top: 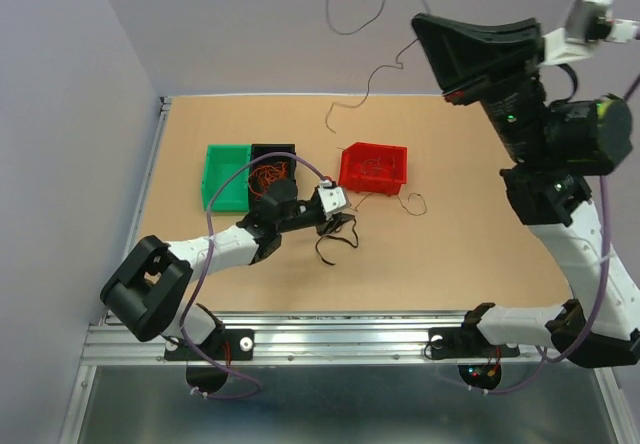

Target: Untangle the cables

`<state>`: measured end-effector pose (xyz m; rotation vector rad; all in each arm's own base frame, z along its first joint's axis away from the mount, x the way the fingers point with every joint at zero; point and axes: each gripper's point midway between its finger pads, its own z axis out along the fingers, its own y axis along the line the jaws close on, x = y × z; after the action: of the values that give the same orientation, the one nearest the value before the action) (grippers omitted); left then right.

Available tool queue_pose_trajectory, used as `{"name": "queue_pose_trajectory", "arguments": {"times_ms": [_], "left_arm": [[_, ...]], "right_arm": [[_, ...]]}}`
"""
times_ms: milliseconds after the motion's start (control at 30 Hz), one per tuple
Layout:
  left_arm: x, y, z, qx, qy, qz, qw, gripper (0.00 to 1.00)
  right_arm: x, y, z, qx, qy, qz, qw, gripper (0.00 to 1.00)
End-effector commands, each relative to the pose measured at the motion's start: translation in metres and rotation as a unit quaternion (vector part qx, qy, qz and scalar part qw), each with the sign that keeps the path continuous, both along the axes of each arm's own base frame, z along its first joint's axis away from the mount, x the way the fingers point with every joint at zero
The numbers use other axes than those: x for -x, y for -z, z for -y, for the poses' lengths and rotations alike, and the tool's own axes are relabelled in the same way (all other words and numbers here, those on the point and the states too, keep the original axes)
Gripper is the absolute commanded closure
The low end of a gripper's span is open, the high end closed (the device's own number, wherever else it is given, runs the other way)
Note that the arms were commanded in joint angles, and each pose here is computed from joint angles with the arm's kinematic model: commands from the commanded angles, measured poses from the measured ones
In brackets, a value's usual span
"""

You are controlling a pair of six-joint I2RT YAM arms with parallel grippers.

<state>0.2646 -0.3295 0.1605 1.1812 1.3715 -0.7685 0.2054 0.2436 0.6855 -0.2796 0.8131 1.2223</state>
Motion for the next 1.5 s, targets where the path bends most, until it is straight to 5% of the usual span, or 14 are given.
{"name": "queue_pose_trajectory", "arguments": {"times_ms": [0, 333, 533, 967, 1467], "left_arm": [[-0.012, -0.022, 0.003, 0.007, -0.012, 0.041, 0.999, 0.57], [-0.030, -0.082, -0.051, 0.056, -0.162, 0.120, 0.978, 0.51], [-0.052, -0.102, -0.084, 0.100, -0.242, 0.108, 0.959, 0.49], [-0.094, -0.123, -0.164, 0.187, -0.434, 0.086, 0.877, 0.47], [-0.099, -0.118, -0.164, 0.177, -0.435, 0.090, 0.878, 0.47]], "right_arm": [[0.009, -0.032, 0.043, -0.052, 0.079, 0.020, 0.995, 0.99], [-0.033, 0.037, 0.000, 0.082, 0.115, 0.021, 0.990, 0.99], [-0.085, 0.093, -0.023, 0.154, 0.164, -0.017, 0.974, 0.99], [-0.165, 0.203, -0.050, 0.275, 0.184, -0.055, 0.942, 0.99], [-0.219, 0.336, 0.022, 0.318, 0.107, -0.140, 0.931, 0.99]]}}
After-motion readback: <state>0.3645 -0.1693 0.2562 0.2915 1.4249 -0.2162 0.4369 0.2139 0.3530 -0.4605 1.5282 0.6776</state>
